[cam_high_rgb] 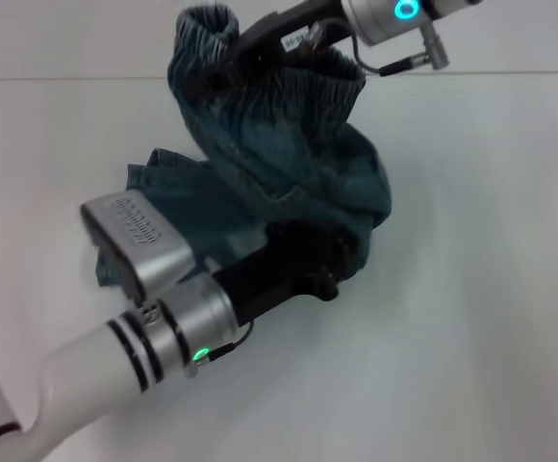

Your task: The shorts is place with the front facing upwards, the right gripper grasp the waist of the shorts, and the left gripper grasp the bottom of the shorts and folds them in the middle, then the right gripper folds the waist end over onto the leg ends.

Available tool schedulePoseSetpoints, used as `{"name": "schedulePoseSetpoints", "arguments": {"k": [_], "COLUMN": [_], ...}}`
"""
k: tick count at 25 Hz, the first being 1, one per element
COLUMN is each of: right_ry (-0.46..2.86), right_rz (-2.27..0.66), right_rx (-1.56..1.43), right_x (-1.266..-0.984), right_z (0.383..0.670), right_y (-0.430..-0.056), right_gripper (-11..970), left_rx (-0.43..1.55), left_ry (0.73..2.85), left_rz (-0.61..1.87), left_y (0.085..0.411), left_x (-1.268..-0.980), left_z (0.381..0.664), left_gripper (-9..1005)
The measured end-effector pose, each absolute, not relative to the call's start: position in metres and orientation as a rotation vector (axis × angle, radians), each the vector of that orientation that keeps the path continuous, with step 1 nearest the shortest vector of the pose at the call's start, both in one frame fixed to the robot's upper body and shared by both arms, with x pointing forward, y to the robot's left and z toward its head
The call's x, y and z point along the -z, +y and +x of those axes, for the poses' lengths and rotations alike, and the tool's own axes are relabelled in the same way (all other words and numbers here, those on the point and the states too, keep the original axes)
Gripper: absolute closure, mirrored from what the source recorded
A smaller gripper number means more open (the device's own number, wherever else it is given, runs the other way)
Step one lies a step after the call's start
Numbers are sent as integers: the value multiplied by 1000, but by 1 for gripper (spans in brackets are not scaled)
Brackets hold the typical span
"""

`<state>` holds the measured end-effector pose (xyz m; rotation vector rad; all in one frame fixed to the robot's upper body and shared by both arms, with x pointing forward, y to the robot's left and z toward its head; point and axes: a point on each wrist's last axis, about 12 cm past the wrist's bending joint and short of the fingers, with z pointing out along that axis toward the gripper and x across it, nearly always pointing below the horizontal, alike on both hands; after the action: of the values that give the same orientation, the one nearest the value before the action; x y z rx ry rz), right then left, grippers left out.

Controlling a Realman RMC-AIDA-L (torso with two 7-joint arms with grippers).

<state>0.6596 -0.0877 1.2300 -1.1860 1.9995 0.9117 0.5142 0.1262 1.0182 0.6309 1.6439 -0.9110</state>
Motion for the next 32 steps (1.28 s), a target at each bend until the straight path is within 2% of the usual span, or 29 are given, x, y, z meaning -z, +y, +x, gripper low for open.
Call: {"name": "schedulePoseSetpoints", "arguments": {"k": [5, 12, 18, 21, 27, 32], "right_ry": [2011, 1970, 1922, 1885, 1777, 1656], "right_rz": [-1264, -1266, -1176, -1070, -822, -708], "right_rx": [-876, -868, -876, -907, -960, -952], "right_x": [-1221, -1230, -1238, -1236, -1214, -1184], "right_z": [655, 652, 651, 648, 636, 611], "right_y": [-72, -68, -92, -118, -182, -230], "right_gripper": [764, 735, 483, 238, 124, 40], "left_rx": [866, 814, 795, 796, 804, 831], "left_ry": [1631, 1612, 1594, 1546, 1472, 1413], "left_rz": [497, 384, 361, 329, 289, 316], "left_y": [148, 176, 187, 200, 221, 230], "left_x": [-1009, -1003, -1002, -1006, -1013, -1026], "left_z": [498, 485, 480, 475, 469, 478], "left_gripper": [996, 995, 996, 995, 968, 924]}}
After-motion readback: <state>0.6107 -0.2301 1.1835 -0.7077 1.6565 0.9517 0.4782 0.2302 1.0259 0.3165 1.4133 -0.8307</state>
